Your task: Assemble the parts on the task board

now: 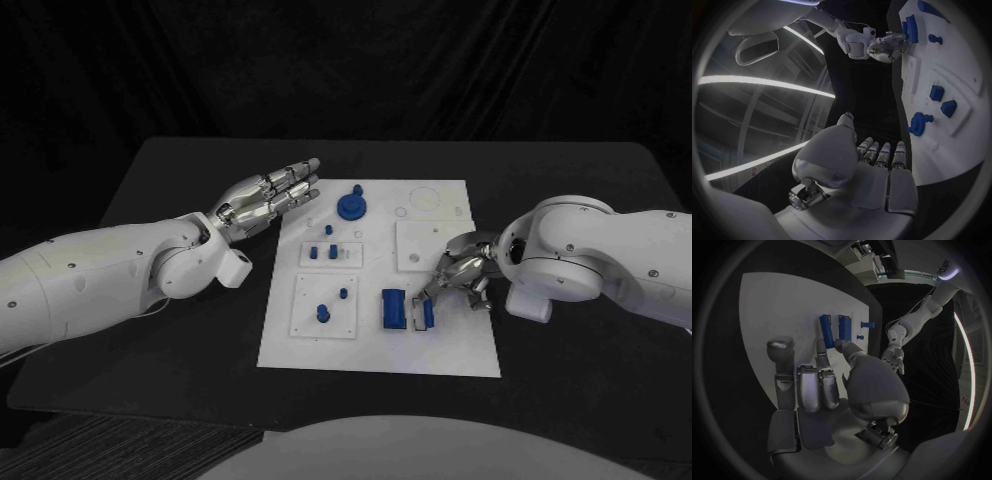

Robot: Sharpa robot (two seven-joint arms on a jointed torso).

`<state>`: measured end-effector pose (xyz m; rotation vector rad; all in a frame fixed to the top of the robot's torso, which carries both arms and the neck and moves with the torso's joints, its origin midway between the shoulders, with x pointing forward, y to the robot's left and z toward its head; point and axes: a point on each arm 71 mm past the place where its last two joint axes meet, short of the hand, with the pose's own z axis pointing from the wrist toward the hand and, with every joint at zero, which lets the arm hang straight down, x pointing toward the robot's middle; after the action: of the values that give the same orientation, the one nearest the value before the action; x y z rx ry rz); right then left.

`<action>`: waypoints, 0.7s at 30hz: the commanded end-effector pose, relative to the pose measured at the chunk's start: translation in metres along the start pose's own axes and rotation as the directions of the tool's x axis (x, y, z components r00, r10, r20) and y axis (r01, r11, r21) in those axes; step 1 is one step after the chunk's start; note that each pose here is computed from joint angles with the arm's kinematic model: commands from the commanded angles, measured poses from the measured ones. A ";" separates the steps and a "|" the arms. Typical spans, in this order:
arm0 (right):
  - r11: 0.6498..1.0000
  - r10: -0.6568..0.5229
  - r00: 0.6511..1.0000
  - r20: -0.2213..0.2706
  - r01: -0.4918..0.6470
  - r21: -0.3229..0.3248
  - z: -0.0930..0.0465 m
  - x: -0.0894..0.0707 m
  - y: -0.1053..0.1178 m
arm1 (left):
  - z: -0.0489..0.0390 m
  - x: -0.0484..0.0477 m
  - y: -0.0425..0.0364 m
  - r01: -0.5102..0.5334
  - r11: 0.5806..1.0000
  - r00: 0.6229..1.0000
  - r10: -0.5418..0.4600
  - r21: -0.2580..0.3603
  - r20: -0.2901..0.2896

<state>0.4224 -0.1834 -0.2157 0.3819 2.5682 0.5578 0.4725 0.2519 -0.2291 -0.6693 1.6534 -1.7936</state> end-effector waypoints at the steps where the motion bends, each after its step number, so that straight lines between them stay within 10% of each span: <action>1: 1.000 -0.005 1.000 -0.019 0.005 0.014 0.001 0.003 -0.001 | 0.0006 0.0020 -0.0001 0.010 1.000 1.000 -0.010 0.008 -0.014; 21: 1.000 -0.010 1.000 -0.021 0.010 0.021 0.003 0.004 -0.001 | 0.0011 0.0024 0.0006 0.014 1.000 1.000 -0.014 0.001 -0.019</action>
<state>0.4214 -0.1813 -0.2183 0.3734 2.5813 0.5568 0.4726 0.2511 -0.2297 -0.6713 1.6637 -1.7941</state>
